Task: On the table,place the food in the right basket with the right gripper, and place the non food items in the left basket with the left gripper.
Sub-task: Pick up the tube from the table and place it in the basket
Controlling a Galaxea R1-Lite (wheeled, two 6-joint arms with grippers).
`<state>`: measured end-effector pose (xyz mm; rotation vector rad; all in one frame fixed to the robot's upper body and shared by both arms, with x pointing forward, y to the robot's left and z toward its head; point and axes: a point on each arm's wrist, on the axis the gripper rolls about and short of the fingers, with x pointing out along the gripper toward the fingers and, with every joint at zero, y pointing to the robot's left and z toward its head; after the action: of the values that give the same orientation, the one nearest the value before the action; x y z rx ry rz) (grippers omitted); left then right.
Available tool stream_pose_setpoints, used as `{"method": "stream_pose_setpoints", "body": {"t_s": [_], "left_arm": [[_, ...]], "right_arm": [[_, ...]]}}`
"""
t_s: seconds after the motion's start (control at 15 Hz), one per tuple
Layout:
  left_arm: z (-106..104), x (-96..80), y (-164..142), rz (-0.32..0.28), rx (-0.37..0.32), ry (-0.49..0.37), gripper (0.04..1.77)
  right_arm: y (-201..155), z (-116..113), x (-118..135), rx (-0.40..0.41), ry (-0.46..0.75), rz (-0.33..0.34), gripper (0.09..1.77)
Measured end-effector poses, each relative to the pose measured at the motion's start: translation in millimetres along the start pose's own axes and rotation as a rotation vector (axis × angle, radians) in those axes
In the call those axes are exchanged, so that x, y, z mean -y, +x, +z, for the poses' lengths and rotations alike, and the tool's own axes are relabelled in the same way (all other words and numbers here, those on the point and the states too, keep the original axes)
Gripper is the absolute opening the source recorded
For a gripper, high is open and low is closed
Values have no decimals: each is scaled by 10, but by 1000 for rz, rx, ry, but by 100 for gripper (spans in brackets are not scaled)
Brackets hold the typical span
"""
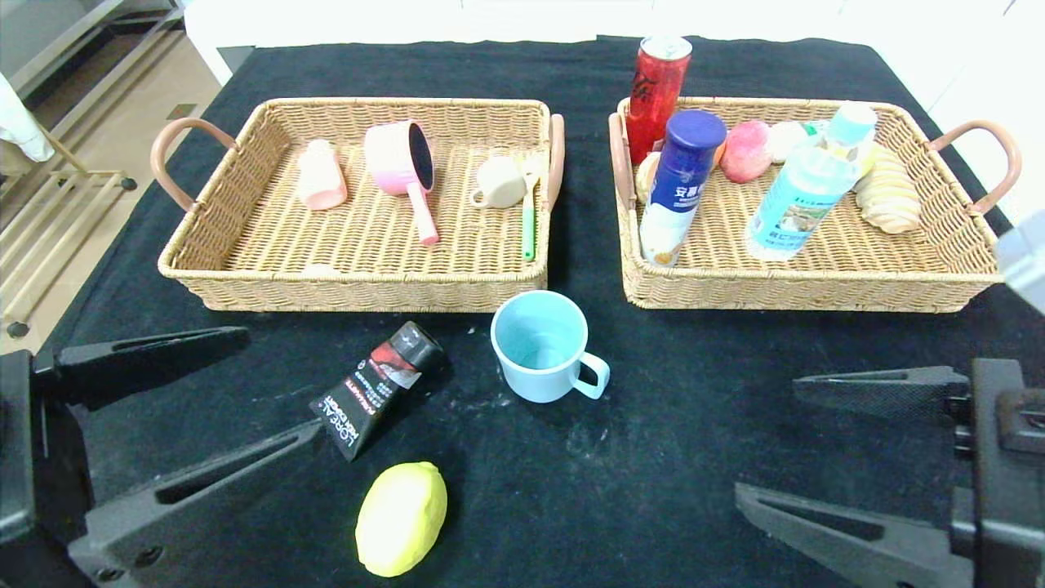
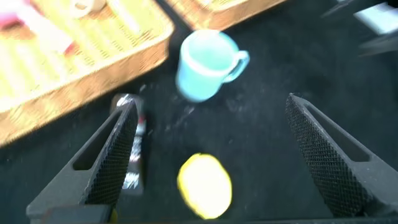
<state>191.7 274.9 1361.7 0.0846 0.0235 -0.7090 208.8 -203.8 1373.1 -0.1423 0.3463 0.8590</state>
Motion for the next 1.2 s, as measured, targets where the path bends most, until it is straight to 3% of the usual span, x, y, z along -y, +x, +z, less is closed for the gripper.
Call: {"method": "stream_pose_setpoints", "body": {"t_s": [0.33,0.47,0.67,1.0,1.2], "left_arm": [[-15,-29,40,89,-92,-16,172],[-21,-32,34,105,-138,-25,172],[55,-70,41,190,-209,-28,172],[155,-134,157,275,-429,-26,172],[160,-203,397,278,-495,23,172]], "right_arm": [[-284,-298,282,44,-78,87,170],[-336,-397,362,94,-86,85,170],[-372,-524,422,129,-90,49,170],[-456,-561,405,146,-89,33,170],[-515,-556,377,167,-99,32,170]]}}
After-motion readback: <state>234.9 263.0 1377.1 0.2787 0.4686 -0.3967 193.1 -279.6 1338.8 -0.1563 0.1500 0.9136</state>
